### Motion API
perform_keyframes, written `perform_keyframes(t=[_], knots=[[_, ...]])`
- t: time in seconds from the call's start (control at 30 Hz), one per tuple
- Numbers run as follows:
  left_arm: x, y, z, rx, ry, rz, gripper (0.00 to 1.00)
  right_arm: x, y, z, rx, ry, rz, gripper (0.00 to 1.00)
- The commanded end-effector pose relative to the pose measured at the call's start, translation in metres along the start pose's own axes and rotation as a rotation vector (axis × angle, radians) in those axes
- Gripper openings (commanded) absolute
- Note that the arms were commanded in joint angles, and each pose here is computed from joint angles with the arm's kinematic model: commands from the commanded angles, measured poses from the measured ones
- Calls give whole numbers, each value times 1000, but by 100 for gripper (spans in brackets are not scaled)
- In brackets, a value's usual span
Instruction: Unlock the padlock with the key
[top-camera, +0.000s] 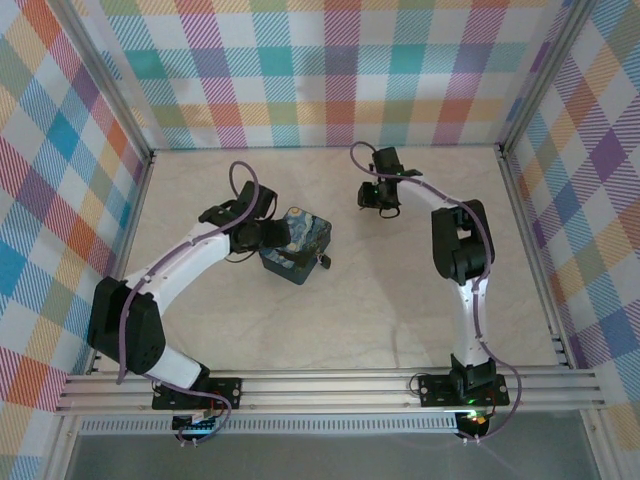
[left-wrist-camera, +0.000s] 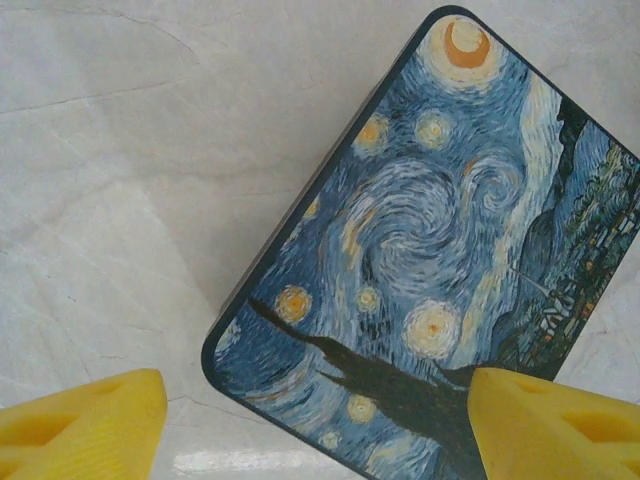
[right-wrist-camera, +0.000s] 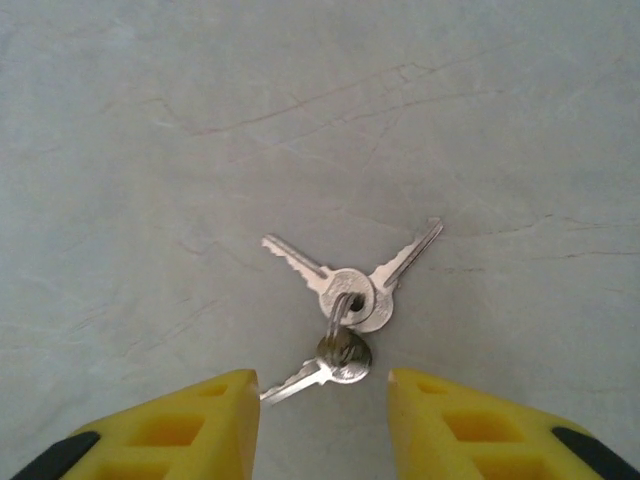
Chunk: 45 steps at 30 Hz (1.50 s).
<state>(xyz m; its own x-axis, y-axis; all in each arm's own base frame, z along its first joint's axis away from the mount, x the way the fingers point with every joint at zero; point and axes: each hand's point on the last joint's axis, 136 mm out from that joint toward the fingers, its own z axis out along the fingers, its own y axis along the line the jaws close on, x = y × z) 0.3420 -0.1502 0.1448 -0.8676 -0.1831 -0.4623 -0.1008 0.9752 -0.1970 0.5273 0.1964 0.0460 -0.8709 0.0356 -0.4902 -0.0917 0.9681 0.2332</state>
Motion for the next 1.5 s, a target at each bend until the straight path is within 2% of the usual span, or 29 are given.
perform_keyframes(t=[0.0,0.1,0.37,0.5,0.67,0.8,0.93,1.2,1.47], knots=[[8,2,-5,5,7,-16,79,-7,-3,2,45,-1,-19,35],[11,1,-3,13,16,-15,79,-9,-4,8,54,-2,-9,33],[7,-6,-9,36,3,1,79,-2,-6,16,53,23,-5,14],[8,-13,-16,41,-7,29,79,-2,-1,13,28,13,-5,11],[12,-24,-32,74,-17,50,79,2,3,-1,-5,10,-9,1],[16,-36,-47,132,-19,35,79,16,11,-31,-67,5,-26,0],[29,-57,-52,205,0,0,77,50,20,-68,-158,28,-30,0],[58,-115,-32,328,119,-137,74,116,49,-129,-428,92,12,1],[56,-156,-16,464,208,-442,75,139,87,-186,-640,87,27,3]])
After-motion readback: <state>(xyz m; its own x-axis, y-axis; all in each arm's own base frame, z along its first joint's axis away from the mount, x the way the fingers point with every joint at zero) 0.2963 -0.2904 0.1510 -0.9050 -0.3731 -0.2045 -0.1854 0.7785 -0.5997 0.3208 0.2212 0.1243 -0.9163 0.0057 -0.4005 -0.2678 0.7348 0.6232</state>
